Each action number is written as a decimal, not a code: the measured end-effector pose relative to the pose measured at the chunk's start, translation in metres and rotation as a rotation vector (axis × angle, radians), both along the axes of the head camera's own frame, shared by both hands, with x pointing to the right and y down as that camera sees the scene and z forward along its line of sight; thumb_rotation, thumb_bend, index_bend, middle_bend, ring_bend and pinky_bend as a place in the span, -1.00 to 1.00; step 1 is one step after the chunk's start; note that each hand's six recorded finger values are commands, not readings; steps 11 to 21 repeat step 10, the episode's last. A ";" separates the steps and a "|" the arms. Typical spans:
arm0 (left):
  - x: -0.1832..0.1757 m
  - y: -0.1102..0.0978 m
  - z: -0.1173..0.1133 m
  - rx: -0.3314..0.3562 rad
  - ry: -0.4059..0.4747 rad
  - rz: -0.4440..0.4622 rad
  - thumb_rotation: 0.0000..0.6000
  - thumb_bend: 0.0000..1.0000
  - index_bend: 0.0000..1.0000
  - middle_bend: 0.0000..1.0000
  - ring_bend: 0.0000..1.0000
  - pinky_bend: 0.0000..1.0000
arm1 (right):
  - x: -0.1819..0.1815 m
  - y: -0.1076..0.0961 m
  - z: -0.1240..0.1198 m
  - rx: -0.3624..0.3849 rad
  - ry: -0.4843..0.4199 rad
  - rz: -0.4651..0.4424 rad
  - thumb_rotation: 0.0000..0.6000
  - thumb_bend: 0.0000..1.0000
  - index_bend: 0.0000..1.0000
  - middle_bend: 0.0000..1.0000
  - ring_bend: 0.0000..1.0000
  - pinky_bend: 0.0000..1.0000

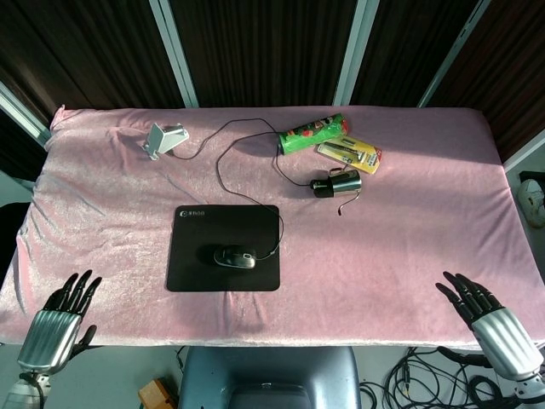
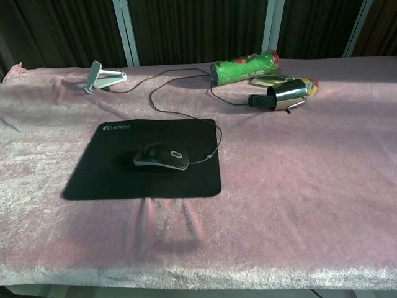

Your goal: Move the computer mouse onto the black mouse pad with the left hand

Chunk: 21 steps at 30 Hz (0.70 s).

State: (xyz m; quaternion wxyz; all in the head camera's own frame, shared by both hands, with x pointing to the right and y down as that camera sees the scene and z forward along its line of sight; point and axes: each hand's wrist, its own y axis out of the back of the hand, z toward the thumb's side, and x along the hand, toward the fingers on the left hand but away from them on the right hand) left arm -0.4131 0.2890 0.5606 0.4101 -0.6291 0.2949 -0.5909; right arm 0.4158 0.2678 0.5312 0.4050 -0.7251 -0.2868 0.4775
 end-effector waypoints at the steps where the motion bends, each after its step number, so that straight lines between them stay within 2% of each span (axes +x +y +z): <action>1: -0.005 0.005 -0.005 0.011 0.019 -0.011 1.00 -0.35 -1.00 -1.00 -1.00 -0.53 | -0.001 0.001 0.002 -0.004 0.005 -0.003 1.00 -0.80 -1.00 -0.96 -0.87 -0.43; 3: -0.016 0.016 -0.016 0.036 0.043 -0.023 1.00 -0.35 -1.00 -1.00 -1.00 -0.54 | -0.002 0.001 0.004 -0.011 0.015 -0.009 1.00 -0.80 -1.00 -0.96 -0.87 -0.43; 6: -0.021 0.023 -0.021 0.050 0.042 0.010 1.00 -0.35 -1.00 -1.00 -1.00 -0.54 | -0.004 0.002 0.007 -0.023 0.029 -0.016 1.00 -0.80 -1.00 -0.96 -0.87 -0.43; 10: -0.022 0.026 -0.017 0.031 0.032 0.022 1.00 -0.35 -0.99 -1.00 -1.00 -0.54 | -0.004 0.003 0.008 -0.032 0.037 -0.017 1.00 -0.80 -1.00 -0.96 -0.87 -0.43; 21: -0.022 0.026 -0.017 0.031 0.032 0.022 1.00 -0.35 -0.99 -1.00 -1.00 -0.54 | -0.004 0.003 0.008 -0.032 0.037 -0.017 1.00 -0.80 -1.00 -0.96 -0.87 -0.43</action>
